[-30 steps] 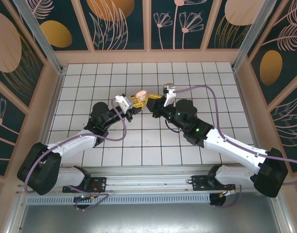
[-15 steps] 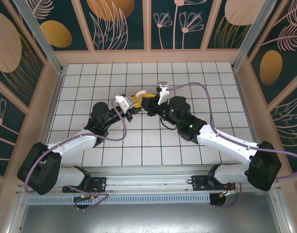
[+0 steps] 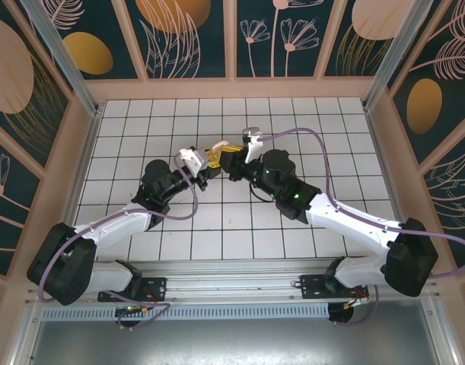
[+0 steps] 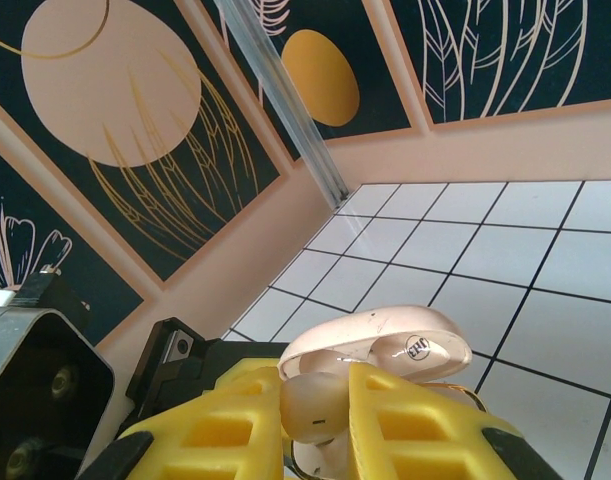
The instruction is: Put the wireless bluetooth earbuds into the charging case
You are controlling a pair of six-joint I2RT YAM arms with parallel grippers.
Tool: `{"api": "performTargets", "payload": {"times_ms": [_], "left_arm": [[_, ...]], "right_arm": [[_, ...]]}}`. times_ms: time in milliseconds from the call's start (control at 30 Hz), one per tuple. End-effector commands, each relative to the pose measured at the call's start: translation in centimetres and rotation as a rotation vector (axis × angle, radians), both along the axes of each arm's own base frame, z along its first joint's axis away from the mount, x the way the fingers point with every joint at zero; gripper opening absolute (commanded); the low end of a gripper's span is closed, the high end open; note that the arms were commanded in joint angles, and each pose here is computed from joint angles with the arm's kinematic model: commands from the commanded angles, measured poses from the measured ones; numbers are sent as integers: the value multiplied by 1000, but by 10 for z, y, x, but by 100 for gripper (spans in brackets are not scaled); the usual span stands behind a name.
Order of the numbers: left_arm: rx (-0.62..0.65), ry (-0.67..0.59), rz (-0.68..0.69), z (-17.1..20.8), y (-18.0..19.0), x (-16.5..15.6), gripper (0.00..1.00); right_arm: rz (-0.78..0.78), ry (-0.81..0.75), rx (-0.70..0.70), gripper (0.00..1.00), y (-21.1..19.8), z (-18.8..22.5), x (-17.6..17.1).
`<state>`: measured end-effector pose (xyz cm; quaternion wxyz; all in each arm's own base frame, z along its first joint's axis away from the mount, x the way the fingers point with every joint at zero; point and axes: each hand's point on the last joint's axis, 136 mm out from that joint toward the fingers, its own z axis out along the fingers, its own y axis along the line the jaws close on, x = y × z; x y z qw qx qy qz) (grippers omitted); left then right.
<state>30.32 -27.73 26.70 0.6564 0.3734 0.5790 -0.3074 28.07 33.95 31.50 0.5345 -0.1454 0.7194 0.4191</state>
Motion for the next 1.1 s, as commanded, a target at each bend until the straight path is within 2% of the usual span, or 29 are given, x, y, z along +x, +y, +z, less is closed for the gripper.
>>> {"api": "performTargets", "payload": {"times_ms": [0,500,1067], "left_arm": [[-79,-94,-28,42,-1,-7,15],[-126,-114,-83,60,-2,-19,16],[-116,-118,-97,61,-3,-23,16]], "right_arm": [[-6,59,-90,18,1,-33,2],[-24,81,-251,20,-18,-64,-1],[-63,54,-245,28,-25,-44,8]]}}
